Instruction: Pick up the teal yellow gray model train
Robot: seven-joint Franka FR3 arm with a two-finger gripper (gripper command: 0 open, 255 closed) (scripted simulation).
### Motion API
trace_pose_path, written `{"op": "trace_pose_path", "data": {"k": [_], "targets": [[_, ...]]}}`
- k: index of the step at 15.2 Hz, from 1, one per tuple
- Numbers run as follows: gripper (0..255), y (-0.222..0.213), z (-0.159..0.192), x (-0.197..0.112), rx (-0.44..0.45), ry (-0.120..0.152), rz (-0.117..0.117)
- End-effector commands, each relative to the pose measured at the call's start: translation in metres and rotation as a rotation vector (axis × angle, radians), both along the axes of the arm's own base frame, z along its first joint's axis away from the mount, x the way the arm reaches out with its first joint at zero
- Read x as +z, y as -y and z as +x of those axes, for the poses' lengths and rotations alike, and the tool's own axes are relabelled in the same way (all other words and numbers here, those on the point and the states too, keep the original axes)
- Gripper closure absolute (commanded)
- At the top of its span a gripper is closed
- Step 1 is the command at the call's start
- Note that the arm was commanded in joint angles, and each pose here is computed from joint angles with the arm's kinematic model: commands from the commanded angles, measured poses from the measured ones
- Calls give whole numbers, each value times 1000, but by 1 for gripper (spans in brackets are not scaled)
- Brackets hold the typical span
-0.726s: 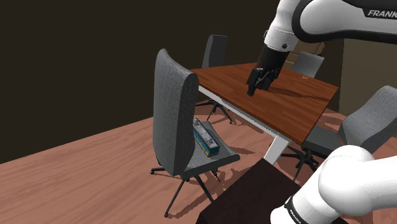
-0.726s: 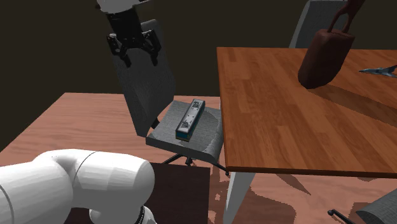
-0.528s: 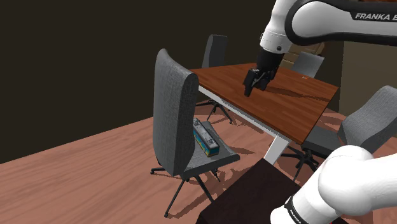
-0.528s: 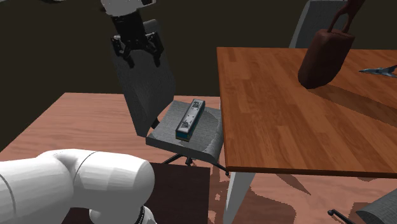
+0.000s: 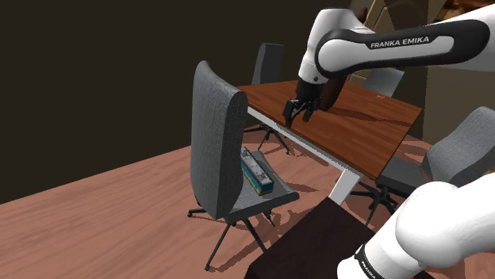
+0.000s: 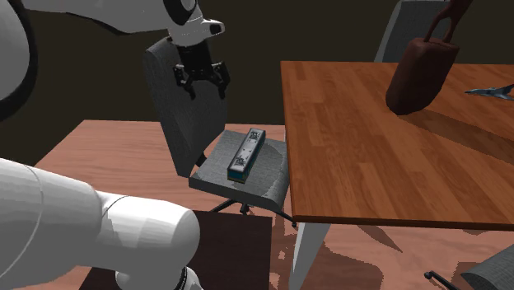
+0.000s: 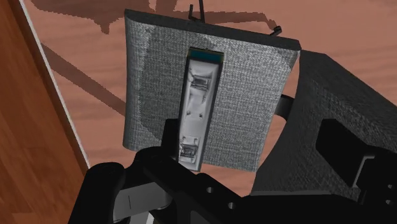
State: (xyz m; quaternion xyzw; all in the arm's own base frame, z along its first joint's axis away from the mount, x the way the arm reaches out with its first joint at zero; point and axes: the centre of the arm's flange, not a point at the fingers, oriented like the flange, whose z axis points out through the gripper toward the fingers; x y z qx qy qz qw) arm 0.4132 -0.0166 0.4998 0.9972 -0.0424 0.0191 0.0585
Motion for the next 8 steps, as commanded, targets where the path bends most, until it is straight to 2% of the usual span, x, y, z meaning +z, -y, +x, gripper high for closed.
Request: {"op": "trace_pose_path", "data": {"k": [1,8], "targets": [[0,7,22,-19,-4,-5,3],[0,31,87,-84,-20,-25,15]]}}
